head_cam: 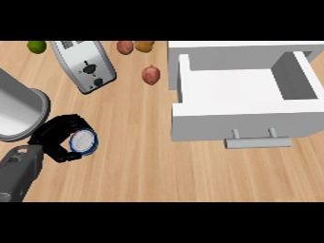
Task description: Pick up the can, place it into the drawer and close the drawer
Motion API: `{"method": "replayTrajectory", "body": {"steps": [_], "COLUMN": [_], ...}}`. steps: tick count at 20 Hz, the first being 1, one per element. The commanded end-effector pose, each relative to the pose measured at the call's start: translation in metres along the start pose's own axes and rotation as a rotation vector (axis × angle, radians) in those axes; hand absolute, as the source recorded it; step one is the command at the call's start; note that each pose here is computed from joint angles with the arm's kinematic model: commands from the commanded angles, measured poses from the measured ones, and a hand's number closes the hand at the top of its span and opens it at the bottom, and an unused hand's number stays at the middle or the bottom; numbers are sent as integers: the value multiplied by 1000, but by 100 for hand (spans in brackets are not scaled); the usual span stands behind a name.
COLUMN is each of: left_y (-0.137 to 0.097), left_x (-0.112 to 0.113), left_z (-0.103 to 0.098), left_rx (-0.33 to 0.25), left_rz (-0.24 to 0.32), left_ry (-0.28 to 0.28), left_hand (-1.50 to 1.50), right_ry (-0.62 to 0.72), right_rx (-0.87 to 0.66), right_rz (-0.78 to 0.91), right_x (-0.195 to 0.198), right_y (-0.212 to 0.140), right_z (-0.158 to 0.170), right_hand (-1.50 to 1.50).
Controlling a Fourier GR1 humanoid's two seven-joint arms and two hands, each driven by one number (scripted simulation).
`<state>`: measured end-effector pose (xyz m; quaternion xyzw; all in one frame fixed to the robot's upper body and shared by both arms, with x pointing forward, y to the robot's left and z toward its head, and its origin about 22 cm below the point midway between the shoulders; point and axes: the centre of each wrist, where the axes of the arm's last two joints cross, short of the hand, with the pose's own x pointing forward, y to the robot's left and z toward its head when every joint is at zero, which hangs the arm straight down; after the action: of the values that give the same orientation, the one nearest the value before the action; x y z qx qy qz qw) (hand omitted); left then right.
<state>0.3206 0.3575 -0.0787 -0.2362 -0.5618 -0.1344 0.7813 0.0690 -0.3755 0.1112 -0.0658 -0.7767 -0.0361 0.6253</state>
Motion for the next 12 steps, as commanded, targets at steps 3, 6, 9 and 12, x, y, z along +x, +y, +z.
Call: {"method": "replayTrajectory", "body": {"steps": [3, 6, 9, 12], "left_y": [-21, -20, -47, -65], "left_x": [1, -9, -46, -28], "left_z": [-26, -20, -24, -52], "left_rx": [-221, 138, 473, 492], "left_rz": [104, 157, 263, 224], "left_ry": [-134, -236, -301, -420], "left_hand": [150, 150, 150, 150], "right_ry": [10, 21, 25, 5], "right_rx": [-3, -24, -42, -47], "right_rz": [-4, 6, 25, 0], "right_x": [0, 2, 8, 2], "right_y": [-9, -10, -7, 1], "right_z": [2, 12, 17, 13], "right_hand": [-150, -150, -150, -150]}}
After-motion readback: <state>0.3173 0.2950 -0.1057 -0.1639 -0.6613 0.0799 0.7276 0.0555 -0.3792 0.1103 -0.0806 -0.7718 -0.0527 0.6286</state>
